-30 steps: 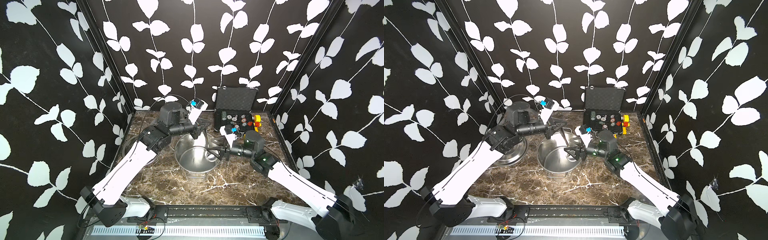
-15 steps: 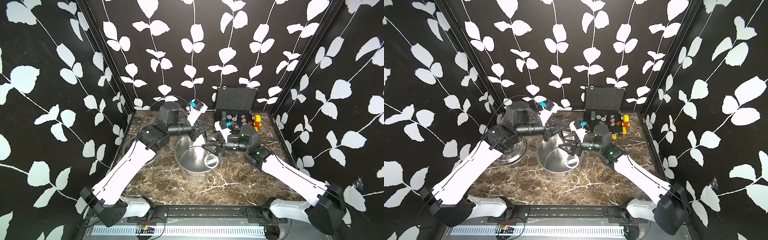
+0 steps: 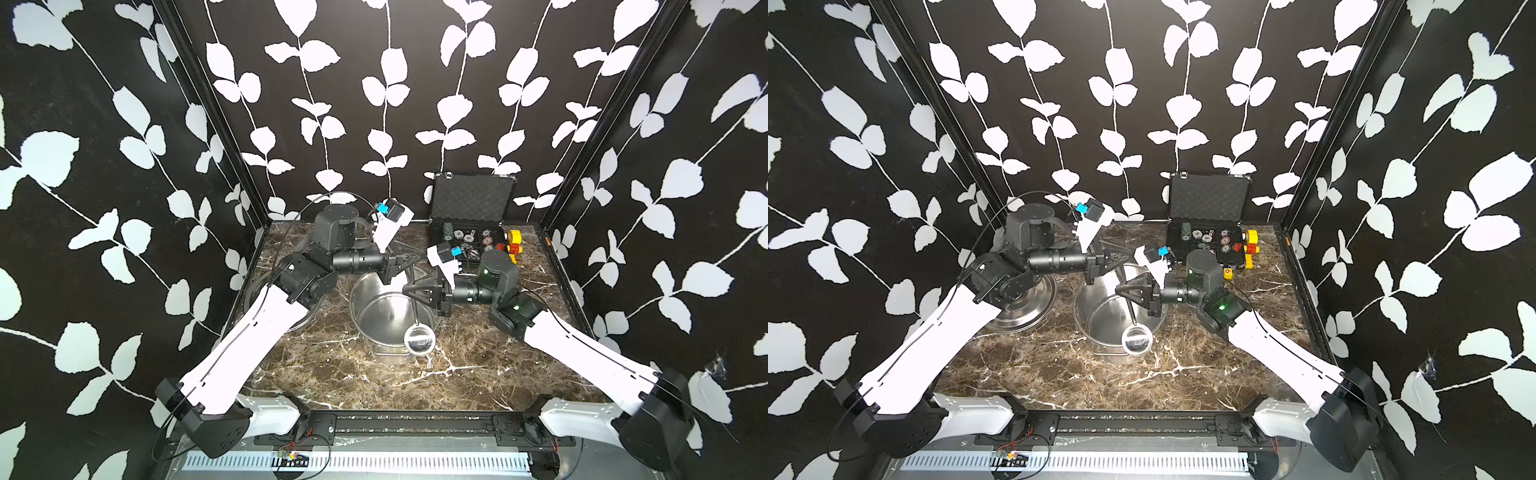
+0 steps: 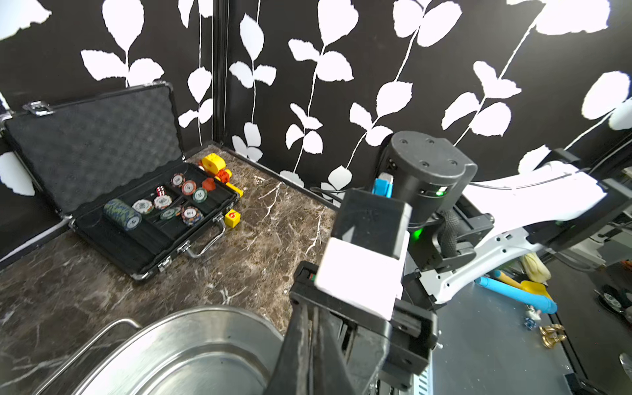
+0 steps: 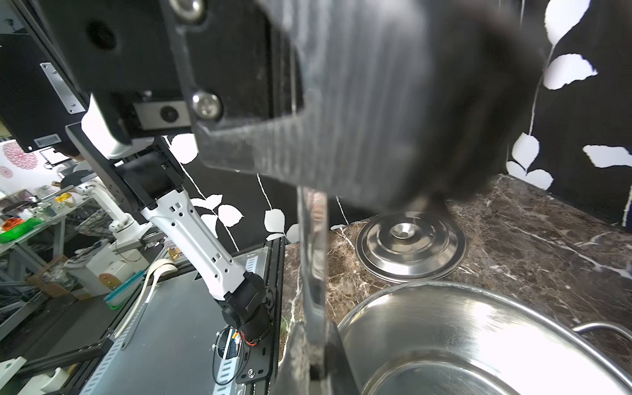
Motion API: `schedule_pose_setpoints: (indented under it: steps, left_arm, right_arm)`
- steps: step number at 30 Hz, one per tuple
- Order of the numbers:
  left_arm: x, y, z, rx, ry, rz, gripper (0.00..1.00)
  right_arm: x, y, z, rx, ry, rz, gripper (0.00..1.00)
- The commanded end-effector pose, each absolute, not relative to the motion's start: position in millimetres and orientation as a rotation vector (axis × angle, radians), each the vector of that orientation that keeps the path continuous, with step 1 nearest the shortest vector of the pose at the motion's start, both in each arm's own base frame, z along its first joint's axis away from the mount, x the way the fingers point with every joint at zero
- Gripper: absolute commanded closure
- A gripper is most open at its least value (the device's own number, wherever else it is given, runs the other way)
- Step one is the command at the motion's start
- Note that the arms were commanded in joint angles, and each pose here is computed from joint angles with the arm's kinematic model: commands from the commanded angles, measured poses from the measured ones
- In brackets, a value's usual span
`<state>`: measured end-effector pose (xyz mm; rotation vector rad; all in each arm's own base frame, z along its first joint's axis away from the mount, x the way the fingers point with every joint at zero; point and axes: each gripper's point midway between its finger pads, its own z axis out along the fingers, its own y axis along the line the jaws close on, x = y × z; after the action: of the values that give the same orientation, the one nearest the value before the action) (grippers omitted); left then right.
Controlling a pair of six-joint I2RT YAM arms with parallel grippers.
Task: Stir the soup with a spoon
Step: Place the spoon at the center of the board.
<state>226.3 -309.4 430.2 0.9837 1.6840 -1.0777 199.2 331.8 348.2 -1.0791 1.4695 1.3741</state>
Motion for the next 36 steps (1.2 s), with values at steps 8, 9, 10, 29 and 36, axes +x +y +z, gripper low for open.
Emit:
schedule_pose_setpoints:
  steps: [8,9,10,29,36]
  left_arm:
    - [275.0,-197.7,450.8,0.559,1.701,-0.366,0.1]
    - [279.1,-182.6,445.5,0.518,1.726,-0.278,0.02]
    - [283.5,-166.9,440.2,0.468,1.746,-0.187,0.01]
    - [335.2,-60.5,311.4,0.049,1.89,0.388,0.01]
    - [350.3,-25.1,248.5,-0.101,1.945,0.335,0.01]
  right_arm:
    - [231.3,247.1,328.6,-0.737,1.972,0.831,1.0]
    - [236.8,227.5,320.5,-0.666,2.043,0.738,1.0]
    - [240.7,207.6,311.1,-0.592,2.115,0.656,1.0]
    - [275.9,94.3,97.2,-0.4,2.957,-0.225,1.0]
    - [293.7,105.1,59.1,-0.404,3.002,-0.253,0.99]
